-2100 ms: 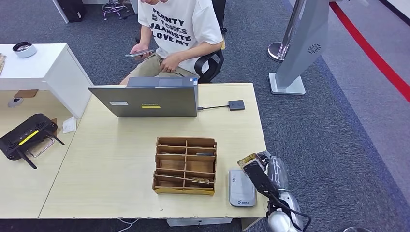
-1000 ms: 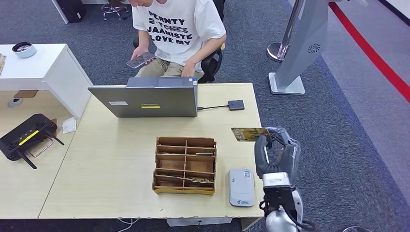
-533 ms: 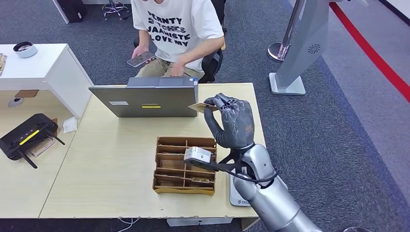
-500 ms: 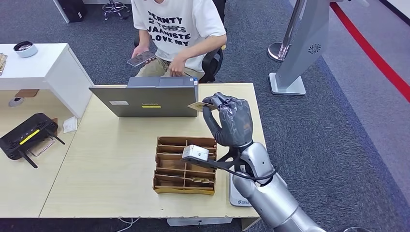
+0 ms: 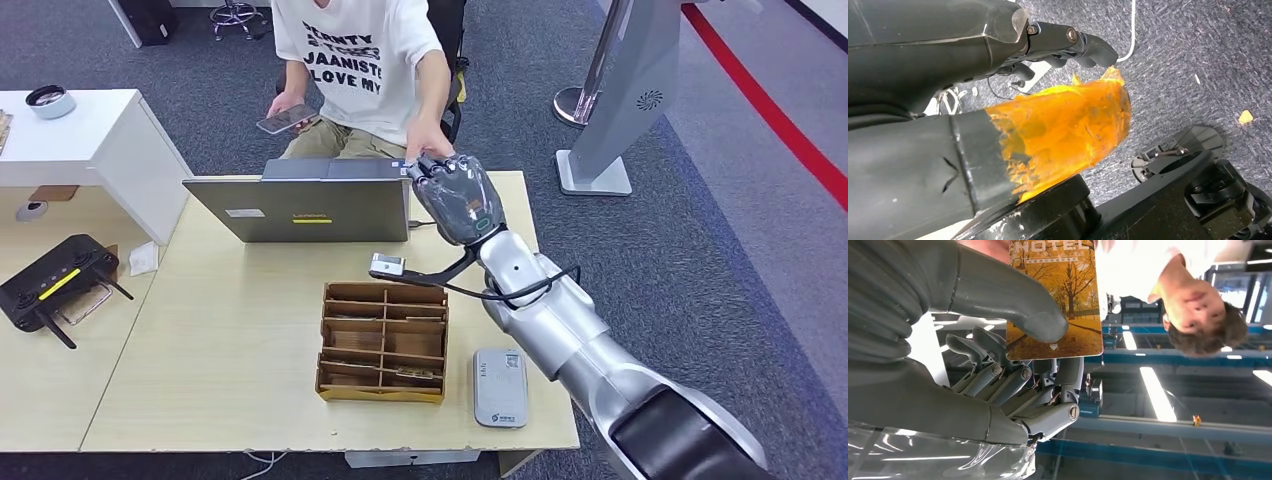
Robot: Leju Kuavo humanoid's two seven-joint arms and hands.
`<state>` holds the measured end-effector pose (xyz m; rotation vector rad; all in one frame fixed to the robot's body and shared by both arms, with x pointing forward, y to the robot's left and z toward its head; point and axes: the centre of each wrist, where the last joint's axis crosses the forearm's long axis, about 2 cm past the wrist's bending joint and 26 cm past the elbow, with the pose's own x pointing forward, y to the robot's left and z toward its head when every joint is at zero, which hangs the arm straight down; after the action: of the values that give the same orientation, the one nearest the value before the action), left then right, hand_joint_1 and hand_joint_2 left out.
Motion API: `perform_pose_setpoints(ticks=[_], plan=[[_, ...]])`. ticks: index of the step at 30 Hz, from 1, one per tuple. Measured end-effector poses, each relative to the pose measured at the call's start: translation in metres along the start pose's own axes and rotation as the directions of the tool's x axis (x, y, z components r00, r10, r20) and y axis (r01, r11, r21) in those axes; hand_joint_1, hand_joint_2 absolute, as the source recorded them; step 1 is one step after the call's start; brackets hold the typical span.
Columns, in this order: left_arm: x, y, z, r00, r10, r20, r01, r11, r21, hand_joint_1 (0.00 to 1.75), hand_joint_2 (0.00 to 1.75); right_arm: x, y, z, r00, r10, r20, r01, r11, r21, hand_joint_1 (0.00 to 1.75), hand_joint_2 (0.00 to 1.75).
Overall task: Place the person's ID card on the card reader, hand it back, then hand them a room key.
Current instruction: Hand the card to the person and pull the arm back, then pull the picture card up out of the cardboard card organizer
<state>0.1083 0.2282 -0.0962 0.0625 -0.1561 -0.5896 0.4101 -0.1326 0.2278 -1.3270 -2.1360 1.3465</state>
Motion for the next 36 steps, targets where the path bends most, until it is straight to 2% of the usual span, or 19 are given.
perform_pose_setpoints(ticks=[7,11,15,23,31,36], plan=[[0.001,0.000,0.000,1.000,-0.020,0.003,0.020,1.000,-0.003,0.00,0.00,-0.014,0.004,-0.007,0.995,0.099,-0.028,-0.098,0.994,0.040,1.75,1.75],[0.004,0.001,0.000,0.999,-0.031,0.008,0.031,1.000,-0.004,0.00,0.00,-0.027,0.000,-0.016,0.987,0.156,-0.047,-0.156,0.988,0.011,1.75,1.75],[0.005,0.000,0.001,0.999,-0.036,0.011,0.037,0.999,-0.004,0.00,0.00,-0.033,-0.002,-0.019,0.981,0.186,-0.054,-0.186,0.983,0.003,0.00,1.75],[0.007,0.001,0.001,1.000,-0.026,0.015,0.026,1.000,-0.003,0.00,0.00,-0.033,0.001,-0.017,0.981,0.176,-0.079,-0.175,0.984,0.017,0.00,1.75],[0.007,0.000,0.001,1.000,-0.013,0.016,0.013,1.000,0.001,0.00,0.00,-0.025,0.002,-0.010,0.989,0.086,-0.123,-0.088,0.996,-0.014,0.00,1.75],[0.006,-0.003,0.001,1.000,0.010,0.014,-0.010,1.000,0.003,0.00,0.00,-0.010,-0.003,0.000,0.985,-0.087,-0.151,0.073,0.993,-0.096,0.00,1.75]])
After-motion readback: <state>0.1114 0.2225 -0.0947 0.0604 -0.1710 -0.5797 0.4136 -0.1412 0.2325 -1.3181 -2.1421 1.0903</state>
